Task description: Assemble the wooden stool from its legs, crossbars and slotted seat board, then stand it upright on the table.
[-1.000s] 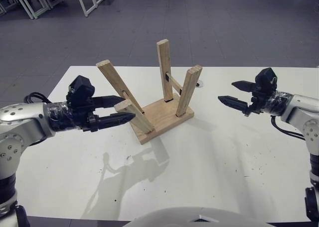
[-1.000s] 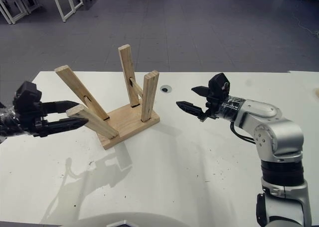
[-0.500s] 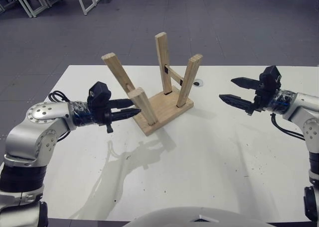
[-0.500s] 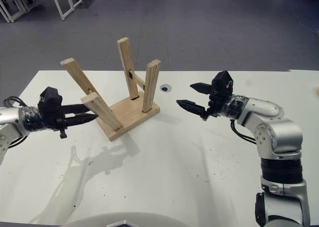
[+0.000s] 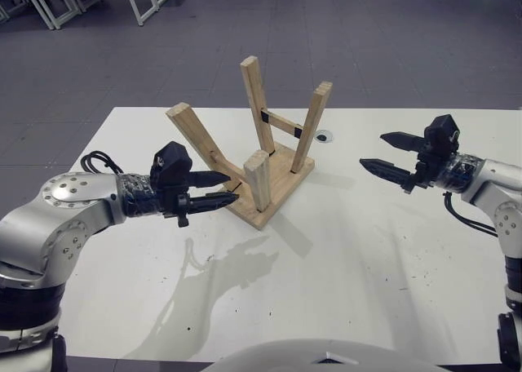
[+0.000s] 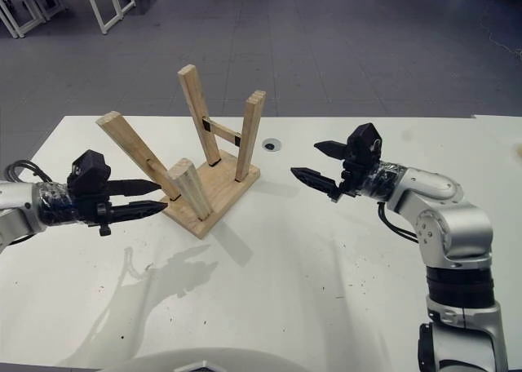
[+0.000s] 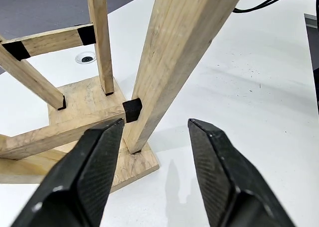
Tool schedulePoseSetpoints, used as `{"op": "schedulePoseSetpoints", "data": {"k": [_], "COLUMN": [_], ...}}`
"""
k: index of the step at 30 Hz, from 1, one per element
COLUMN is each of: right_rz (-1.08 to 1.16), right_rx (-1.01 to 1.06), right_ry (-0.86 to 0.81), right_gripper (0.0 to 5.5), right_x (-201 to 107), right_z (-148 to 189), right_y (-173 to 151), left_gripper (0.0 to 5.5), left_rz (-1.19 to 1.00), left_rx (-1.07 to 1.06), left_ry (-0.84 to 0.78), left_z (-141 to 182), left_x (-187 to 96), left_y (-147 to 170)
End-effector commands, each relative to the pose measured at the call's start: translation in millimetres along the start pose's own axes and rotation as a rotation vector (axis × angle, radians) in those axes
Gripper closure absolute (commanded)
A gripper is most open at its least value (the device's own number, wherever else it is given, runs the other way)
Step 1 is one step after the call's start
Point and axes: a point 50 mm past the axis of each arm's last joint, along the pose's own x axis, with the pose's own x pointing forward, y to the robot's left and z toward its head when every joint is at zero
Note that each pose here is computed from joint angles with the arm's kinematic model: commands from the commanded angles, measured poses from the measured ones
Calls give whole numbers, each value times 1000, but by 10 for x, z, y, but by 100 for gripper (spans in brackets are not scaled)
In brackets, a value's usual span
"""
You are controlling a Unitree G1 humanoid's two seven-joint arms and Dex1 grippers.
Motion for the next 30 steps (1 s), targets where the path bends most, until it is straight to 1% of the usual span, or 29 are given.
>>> {"op": "schedulePoseSetpoints", "data": {"k": [1,3,5,9,11,13,17,21,23,25,27,30], "right_rz": [-12,-10,-10,-10,-10,-16,-26,-24,-10,4,44,180], "right_rx": [-2,4,10,13,8,3,2,8,3,-11,-22,-9], "right_ry": [-6,-7,-10,-23,-23,-21,-17,-4,7,14,17,11], "right_gripper": [106,106,106,106,106,106,106,106,106,106,106,106], "right_x": [-14,-13,-4,14,21,20,14,13,-5,-35,-70,-153], "right_z": [-6,-21,-26,-9,-3,-3,-26,-64,-58,-24,21,98], "right_y": [22,38,43,51,48,41,44,73,76,56,57,121], "left_gripper": [250,223,217,217,217,217,274,338,380,408,416,420], "left_rz": [10,33,77,297,371,382,313,239,185,141,70,-165], "left_rx": [45,62,55,91,91,59,-5,12,25,31,31,34], "left_ry": [-95,-127,-128,-28,-26,-63,-165,-254,-251,-225,-212,-199], "left_z": [189,246,233,75,30,13,57,157,136,60,-34,-113], "left_x": [187,283,346,473,527,579,577,522,501,484,452,290], "left_y": [-172,-287,-329,-173,-127,-122,-152,-100,-93,-74,-67,-97]}}
